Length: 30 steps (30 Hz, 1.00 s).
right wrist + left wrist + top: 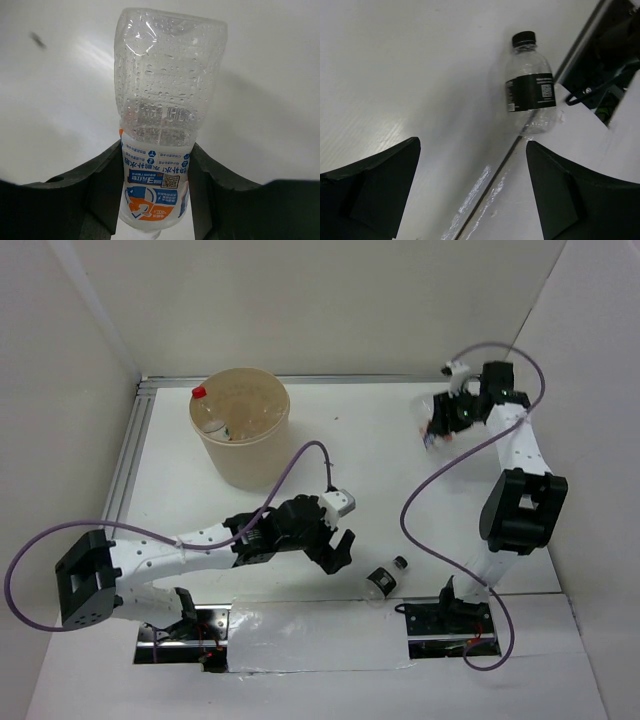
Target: Put the plastic bottles in the bin
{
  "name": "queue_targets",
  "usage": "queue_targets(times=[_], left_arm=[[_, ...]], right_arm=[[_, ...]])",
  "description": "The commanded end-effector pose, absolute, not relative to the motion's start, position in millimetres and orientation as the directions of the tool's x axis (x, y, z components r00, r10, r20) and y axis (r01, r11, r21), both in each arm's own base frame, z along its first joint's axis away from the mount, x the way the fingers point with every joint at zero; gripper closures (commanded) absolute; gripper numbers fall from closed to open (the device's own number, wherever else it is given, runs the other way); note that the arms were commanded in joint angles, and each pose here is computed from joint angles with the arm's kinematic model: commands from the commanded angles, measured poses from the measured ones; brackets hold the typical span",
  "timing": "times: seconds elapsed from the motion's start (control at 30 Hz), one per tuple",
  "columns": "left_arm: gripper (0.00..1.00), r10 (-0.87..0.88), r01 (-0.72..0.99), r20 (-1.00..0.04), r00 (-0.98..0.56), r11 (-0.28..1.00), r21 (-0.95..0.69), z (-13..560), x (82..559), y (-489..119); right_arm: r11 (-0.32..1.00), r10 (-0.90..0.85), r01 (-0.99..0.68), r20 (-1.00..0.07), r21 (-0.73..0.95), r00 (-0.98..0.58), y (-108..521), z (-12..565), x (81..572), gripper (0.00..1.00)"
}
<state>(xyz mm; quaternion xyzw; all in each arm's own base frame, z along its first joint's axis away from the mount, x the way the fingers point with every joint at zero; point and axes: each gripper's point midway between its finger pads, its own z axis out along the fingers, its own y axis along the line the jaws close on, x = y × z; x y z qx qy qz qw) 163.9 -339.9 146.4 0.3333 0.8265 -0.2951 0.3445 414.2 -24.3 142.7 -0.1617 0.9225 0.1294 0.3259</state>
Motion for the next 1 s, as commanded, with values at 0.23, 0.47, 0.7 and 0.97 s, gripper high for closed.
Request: queue_targets(times=[0.23,0.47,0.7,0.97], left_arm=[[0.00,0.390,0.839,-0.775,-0.498,0.444,-0.316,123,131,-386],[0.00,0.416,0.817,-0.733,-0.538,0.471,-0.332,99,117,-378],[0.00,0.442,0.810,-0.713,-0.544,0.498,-0.309,84,111,-369],[0.00,0.427,0.836,-0.760,-0.490,0.478,-0.270,104,126,-393]], right_arm=[[0.368,-0.171,-0.882,-0.954,-0.295,0.248,237,404,460,0.81],[0.345,0.100,-0.897,-0.940,-0.275,0.326,360,463,475,0.80],[0.245,0.184,-0.963,-0.970,-0.114,0.161,434,430,474,0.48],[0.295,0.151,-0.950,-0.977,-0.099,0.149,410,437,478,0.00]])
